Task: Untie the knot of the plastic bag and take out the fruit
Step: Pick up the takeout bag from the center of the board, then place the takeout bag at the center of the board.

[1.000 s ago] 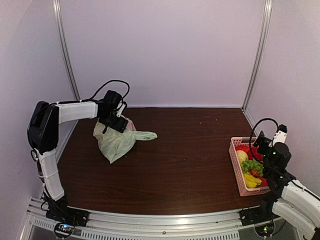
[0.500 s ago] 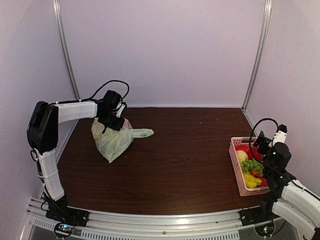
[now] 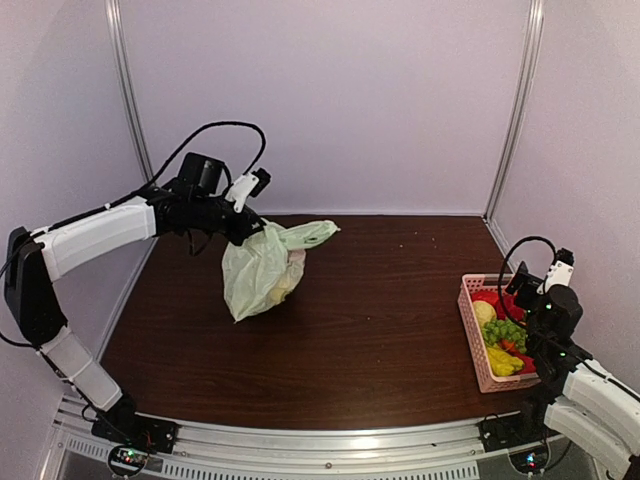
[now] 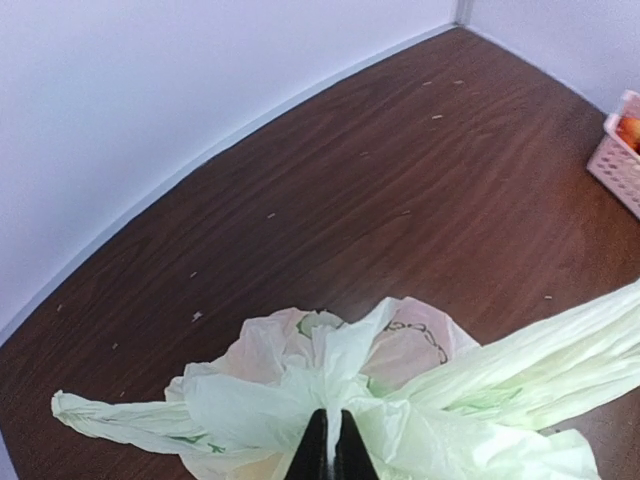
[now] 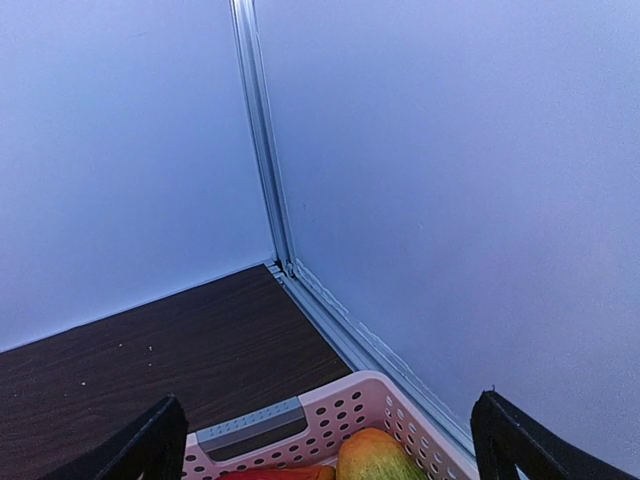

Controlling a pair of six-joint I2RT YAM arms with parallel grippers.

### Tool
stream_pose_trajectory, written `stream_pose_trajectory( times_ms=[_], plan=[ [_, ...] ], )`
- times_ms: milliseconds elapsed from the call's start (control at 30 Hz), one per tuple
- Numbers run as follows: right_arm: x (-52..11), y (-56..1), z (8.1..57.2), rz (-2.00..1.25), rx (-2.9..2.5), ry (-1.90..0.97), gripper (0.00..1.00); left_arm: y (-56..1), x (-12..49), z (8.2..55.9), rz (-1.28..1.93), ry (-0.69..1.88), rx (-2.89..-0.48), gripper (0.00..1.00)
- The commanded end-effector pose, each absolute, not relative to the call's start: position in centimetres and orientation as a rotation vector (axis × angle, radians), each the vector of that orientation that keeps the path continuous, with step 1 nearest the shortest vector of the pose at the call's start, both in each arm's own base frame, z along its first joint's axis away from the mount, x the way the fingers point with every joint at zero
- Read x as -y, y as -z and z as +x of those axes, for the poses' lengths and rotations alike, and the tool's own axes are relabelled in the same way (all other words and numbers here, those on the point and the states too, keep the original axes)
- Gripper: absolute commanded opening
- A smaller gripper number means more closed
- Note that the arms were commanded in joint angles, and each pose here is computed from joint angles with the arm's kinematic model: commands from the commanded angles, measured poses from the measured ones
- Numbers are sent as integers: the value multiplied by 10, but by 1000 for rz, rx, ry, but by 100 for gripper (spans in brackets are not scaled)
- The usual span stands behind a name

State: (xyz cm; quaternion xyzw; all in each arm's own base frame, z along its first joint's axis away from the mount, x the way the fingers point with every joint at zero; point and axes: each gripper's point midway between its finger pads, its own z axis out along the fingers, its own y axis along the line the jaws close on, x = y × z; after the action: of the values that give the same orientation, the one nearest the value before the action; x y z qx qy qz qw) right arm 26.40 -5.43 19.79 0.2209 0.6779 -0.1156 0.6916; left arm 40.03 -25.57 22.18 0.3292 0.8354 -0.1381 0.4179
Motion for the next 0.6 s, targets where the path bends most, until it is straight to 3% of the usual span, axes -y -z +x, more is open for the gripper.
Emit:
stream_pose_trajectory(
  times_ms=[0,367,567],
  plan=[
    [55,-211,264,500,-1478,244,100,-261,316,343,1093,671,-1825,0],
    [53,-211,265,488,-1480,236,100,-262,373,260,1315,889,-1651,0],
    [52,-210,267,480,-1489,232,100,-255,381,241,1358,860,-1617,0]
  ],
)
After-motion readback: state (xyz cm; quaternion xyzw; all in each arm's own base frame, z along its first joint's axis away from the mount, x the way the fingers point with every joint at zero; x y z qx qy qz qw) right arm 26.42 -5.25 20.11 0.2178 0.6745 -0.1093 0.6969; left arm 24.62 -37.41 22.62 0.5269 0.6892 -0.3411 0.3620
